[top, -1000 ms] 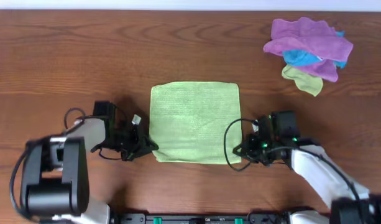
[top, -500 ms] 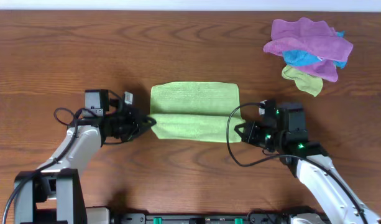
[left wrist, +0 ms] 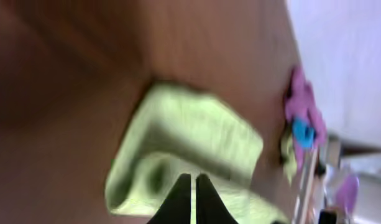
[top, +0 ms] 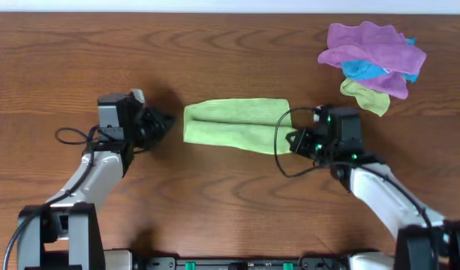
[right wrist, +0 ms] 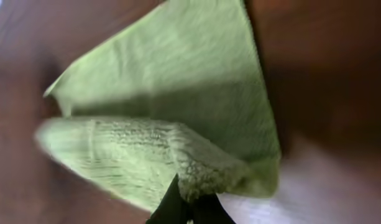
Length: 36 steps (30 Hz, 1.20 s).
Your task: Fold the cloth
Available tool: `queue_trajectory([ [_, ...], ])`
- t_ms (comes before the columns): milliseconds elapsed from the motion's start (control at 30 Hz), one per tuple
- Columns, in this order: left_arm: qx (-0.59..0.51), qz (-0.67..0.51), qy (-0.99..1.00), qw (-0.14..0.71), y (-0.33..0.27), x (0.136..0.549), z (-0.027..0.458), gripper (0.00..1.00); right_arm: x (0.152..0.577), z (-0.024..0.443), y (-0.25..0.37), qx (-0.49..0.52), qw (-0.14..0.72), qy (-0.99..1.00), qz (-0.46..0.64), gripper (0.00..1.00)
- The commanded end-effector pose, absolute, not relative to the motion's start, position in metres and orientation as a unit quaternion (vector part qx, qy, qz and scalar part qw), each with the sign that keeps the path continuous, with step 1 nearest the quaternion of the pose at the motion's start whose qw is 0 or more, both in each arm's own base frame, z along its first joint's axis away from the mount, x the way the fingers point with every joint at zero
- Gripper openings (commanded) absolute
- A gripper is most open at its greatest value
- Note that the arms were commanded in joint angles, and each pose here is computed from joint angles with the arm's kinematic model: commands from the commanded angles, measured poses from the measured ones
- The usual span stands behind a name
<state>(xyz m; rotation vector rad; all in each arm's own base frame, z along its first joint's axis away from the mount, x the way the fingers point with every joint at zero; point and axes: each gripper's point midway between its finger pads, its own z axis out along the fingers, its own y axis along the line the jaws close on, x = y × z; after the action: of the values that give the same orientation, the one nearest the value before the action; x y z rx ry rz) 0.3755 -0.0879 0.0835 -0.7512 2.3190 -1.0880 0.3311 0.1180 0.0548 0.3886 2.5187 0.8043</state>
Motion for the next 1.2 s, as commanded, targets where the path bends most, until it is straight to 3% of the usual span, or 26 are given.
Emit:
queue_trajectory([
  [0,-0.315,-0.374,0.838,0.243,-0.078,0.388,0.07,0.06,0.351,0.054,0.11,0.147,0.248,0.919,0.267,0.01],
  [200,-0.317,-0.404,0.827,0.229,-0.092,0.4,0.056,0.06,0.365,0.055,0.112,0.139,0.252,0.92,0.265,0.01],
  [600,-0.326,-0.398,0.837,0.183,-0.098,0.384,0.043,0.09,0.362,0.056,0.116,0.134,0.245,0.919,0.277,0.01],
  [667,-0.323,-0.398,0.84,0.175,-0.102,0.381,0.041,0.13,0.361,0.055,0.116,0.135,0.243,0.92,0.276,0.01],
  [800,-0.312,-0.399,0.846,0.166,-0.114,0.376,0.039,0.37,0.36,0.054,0.116,0.136,0.239,0.921,0.275,0.01],
  [900,-0.31,-0.398,0.849,0.158,-0.118,0.374,0.034,0.42,0.358,0.052,0.115,0.137,0.235,0.922,0.274,0.01],
  [1167,-0.309,-0.413,0.847,0.13,-0.126,0.371,0.019,0.38,0.354,0.049,0.115,0.132,0.227,0.926,0.269,0.01],
])
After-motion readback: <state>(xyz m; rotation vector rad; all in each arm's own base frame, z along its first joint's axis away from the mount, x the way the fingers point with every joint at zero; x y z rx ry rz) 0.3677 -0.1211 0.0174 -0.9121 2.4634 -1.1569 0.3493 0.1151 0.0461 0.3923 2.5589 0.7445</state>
